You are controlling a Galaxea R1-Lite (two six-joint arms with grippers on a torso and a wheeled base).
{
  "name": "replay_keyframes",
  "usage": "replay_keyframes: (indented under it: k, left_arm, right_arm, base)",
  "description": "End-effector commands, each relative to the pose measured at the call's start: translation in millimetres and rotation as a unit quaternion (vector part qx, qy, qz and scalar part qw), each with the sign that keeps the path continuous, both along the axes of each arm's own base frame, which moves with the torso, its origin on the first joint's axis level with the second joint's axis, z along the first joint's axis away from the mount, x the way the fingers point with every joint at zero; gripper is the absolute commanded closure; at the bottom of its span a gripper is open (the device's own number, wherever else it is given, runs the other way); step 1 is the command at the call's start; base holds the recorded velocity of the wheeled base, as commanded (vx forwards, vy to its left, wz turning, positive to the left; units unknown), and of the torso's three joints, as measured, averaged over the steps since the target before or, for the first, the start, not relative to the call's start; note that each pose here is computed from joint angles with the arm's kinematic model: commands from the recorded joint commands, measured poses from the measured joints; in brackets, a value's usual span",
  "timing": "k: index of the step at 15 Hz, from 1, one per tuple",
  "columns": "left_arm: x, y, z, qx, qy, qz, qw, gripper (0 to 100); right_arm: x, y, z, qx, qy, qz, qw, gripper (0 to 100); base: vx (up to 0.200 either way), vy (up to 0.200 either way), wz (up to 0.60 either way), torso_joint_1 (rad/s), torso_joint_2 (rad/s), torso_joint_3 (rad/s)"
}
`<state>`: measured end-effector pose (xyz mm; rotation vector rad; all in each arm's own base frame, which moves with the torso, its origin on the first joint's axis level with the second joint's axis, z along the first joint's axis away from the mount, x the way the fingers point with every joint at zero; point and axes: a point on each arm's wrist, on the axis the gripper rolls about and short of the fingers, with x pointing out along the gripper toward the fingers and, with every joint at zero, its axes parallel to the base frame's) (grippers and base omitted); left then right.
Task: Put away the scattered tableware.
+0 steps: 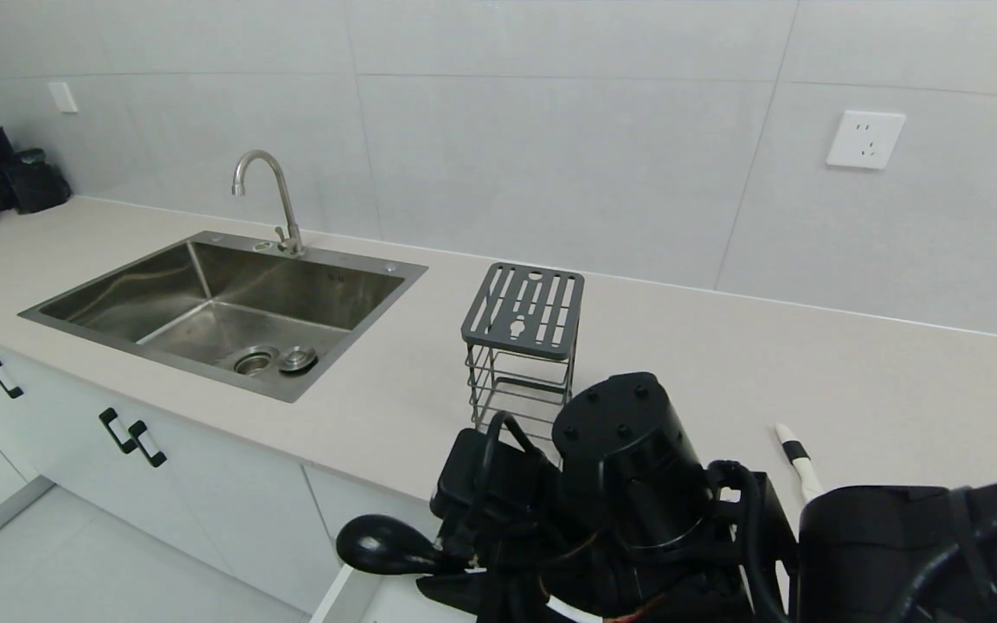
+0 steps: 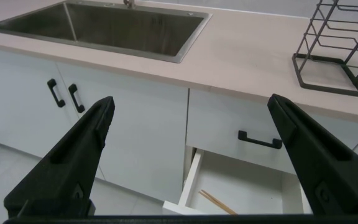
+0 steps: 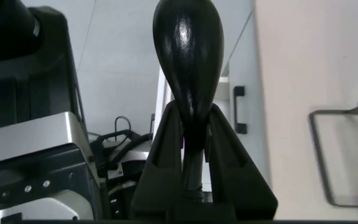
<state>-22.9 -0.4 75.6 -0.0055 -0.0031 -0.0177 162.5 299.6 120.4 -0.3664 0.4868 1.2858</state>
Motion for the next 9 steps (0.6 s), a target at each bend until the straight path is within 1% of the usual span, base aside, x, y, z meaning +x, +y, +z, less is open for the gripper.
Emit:
replay_keyframes:
  k: [1,3,5,7,9]
  left_arm:
    - [0,0.0,0.1,0.000,0.000,0.000,1.0000,0]
    - [0,0.0,0.1,0.000,0.000,0.000,1.0000,0]
    - [0,0.0,0.1,0.000,0.000,0.000,1.0000,0]
    - [0,0.1,0.1,0.000,0.000,0.000,1.0000,0]
    - [0,0.0,0.1,0.000,0.000,0.000,1.0000,0]
  right_arm:
    - [-11,5,-4,-0.005,0.010,0.012,1.000,100]
    - [-21,7,-11,-0.017,0.017,0.015,1.000,100]
    - [-26,16,-21,-0.036,0.011,0.004,0.999,100]
    - [-31,20,-27,-0.042,0.019,0.006,0.999,100]
    - [-32,21,-30,-0.045,0.023,0.006,0.999,100]
  base:
    - [0.000,0.000,0.00,-0.051,0.14,0.061]
    - [0.000,0.000,0.00,-0.034,0.07,0.031]
    - [0.000,0.000,0.00,-0.122,0.24,0.115]
    - [0.000,0.000,0.00,-0.066,0.14,0.066]
    - [0.000,0.000,0.00,0.000,0.00,0.000]
